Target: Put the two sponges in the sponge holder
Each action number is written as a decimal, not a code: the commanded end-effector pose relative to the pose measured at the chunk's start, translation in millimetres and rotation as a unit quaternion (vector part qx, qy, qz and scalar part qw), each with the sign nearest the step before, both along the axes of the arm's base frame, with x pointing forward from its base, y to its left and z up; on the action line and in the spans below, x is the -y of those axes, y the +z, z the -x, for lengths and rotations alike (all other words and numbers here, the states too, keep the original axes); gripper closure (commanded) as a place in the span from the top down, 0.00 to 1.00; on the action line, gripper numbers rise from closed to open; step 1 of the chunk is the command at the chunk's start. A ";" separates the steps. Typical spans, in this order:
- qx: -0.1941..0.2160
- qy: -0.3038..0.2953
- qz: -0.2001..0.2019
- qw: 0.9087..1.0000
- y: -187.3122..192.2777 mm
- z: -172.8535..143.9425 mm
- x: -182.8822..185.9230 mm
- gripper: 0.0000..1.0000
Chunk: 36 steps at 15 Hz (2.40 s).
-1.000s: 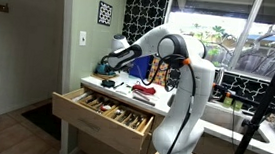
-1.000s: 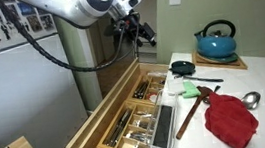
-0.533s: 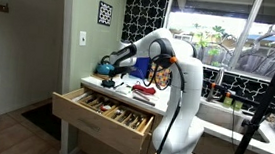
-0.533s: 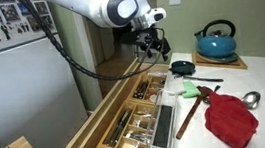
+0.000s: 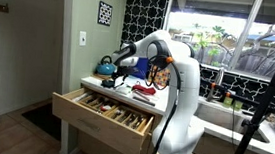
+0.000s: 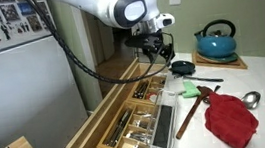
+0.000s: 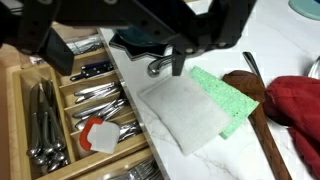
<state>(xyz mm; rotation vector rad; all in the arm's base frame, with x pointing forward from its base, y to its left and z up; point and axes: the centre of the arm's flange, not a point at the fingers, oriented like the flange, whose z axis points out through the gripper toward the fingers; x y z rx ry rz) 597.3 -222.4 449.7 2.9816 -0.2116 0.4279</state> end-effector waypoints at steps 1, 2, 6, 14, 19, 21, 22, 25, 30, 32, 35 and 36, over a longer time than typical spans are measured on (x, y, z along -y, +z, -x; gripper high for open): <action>-0.018 0.001 -0.014 1.000 -1.7 -8.3 21.1 1.00; -0.031 0.004 -0.033 0.999 -2.3 -8.7 29.1 1.00; -0.088 0.053 -0.072 0.992 -7.0 -3.6 62.6 1.00; -0.070 0.106 -0.098 0.987 -49.3 -7.5 128.5 1.00; -0.055 0.119 -0.137 0.982 -77.5 -18.6 146.2 1.00; -0.048 0.118 -0.143 0.981 -82.9 -22.3 150.6 0.94; -0.047 0.119 -0.144 0.981 -85.5 -23.5 151.8 0.82; -0.043 0.121 -0.144 0.981 -83.5 -26.5 156.2 0.50; -0.050 0.132 -0.152 0.978 -62.7 -23.9 151.9 0.12; -0.052 0.135 -0.148 0.978 -47.3 -20.7 146.8 0.01; -0.044 0.145 -0.138 0.979 -16.0 -12.1 136.5 0.01; -0.040 0.152 -0.134 0.978 -3.7 -6.4 129.7 0.02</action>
